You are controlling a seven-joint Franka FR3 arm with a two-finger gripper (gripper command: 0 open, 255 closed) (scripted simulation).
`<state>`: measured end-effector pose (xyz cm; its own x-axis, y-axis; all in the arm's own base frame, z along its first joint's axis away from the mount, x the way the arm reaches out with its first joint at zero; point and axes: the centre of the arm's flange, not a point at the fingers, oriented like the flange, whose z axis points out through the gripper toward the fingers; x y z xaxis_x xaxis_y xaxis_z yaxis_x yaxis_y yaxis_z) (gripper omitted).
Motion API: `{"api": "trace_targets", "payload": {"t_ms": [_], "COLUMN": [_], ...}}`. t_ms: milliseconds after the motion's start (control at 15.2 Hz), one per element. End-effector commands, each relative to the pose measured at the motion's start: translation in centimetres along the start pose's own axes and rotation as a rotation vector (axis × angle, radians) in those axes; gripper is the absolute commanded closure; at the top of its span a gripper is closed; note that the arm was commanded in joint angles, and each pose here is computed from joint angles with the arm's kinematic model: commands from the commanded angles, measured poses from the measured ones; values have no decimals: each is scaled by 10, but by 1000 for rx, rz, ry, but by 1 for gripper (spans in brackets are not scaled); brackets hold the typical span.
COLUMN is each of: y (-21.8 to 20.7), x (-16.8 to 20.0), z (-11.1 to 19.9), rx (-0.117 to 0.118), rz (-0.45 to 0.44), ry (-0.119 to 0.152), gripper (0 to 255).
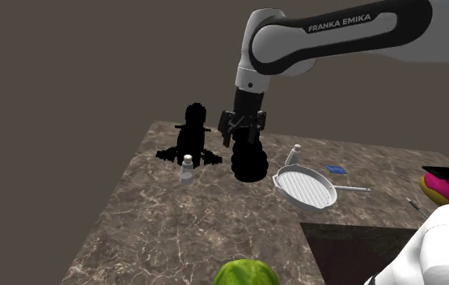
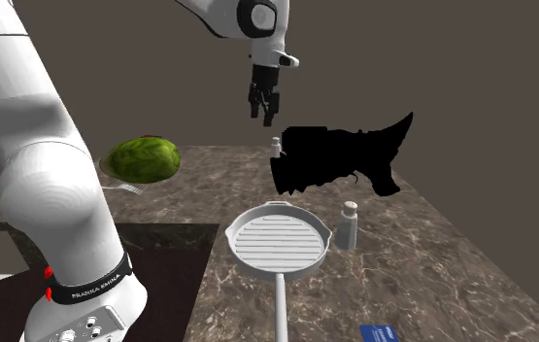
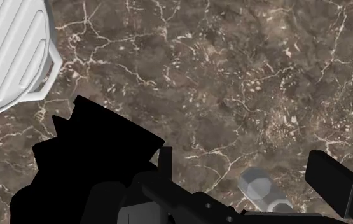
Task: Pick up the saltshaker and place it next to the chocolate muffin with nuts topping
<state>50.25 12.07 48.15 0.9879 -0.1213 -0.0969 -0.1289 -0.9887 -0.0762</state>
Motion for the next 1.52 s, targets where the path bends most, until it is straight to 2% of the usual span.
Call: {"api": "trace_targets", "payload": {"t_ms": [0,726,1188,1452], "y": [-16,-97,-97,-97], "x": [20,123,122,122], "z": [15,76,113,116], "rx": [1,4,4,4], "rz": [4,25,25,25], "ry": [-4,-24,-24,-24], "gripper": [0,0,0,0]}}
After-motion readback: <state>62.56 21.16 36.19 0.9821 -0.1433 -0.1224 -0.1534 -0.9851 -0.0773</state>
